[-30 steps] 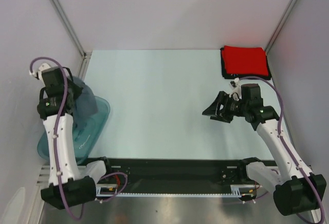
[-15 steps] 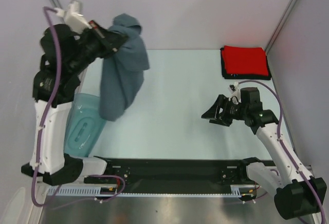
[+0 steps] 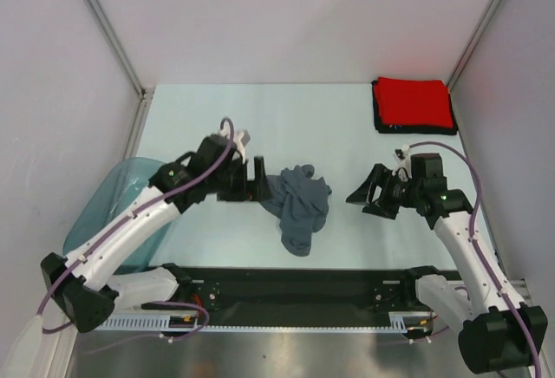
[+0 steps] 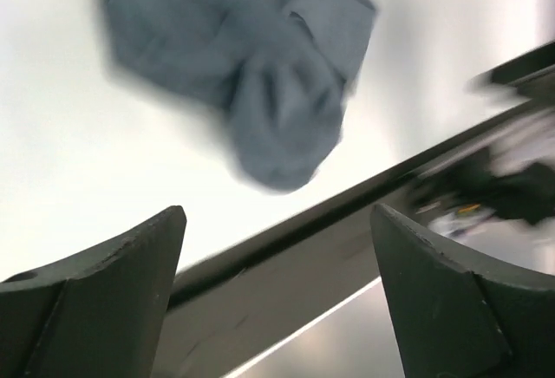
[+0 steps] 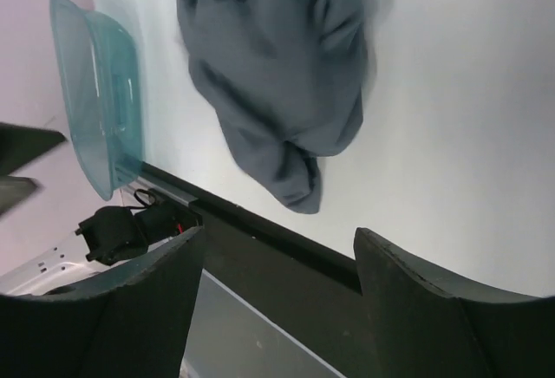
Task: Fold and stack the t-shirts
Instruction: Move the tshirt to the center of the board, then flatten the tshirt out
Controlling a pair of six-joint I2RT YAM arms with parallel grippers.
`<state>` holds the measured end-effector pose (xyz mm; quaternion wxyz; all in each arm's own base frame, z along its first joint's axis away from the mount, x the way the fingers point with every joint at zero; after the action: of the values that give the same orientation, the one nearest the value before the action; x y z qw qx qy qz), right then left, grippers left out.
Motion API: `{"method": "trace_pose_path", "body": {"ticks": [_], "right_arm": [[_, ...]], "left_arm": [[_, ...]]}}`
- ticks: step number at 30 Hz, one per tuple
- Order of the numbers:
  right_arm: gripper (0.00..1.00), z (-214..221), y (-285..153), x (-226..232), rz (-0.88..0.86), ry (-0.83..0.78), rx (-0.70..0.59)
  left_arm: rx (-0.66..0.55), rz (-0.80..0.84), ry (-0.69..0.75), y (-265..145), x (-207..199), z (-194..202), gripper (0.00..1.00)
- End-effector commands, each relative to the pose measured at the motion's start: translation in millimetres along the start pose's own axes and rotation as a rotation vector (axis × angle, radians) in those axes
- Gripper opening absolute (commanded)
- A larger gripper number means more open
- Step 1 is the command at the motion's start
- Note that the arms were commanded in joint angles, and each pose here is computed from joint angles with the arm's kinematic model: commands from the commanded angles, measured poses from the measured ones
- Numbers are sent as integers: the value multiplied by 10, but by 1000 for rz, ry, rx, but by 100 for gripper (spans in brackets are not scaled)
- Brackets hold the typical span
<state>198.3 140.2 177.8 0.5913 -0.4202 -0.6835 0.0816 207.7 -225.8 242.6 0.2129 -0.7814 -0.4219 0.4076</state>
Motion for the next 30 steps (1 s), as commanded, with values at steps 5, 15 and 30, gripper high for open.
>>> {"method": "trace_pose_path", "body": {"ticks": [5, 15, 30], "right_arm": [[71, -22, 341, -9, -24, 30, 99], [80, -403, 1045, 301, -1, -66, 218], [56, -522, 1409, 432, 40, -117, 294]], "left_arm": [[20, -93, 131, 160, 387, 161, 75], [279, -256, 247, 1179, 792, -40, 74], [405, -13, -86, 1606, 1237, 554, 72]]}}
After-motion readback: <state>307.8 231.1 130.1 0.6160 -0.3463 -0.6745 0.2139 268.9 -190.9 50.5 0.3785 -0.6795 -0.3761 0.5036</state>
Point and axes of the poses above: each gripper's point midway between its finger pads, its own y axis out along the fingers, its own x axis along the line the jaws close on, z = x × y, the point moved 1 cm from there along -y, back along the fingers, and after that the axes turned 3 degrees about y, right-handed, at the moved point
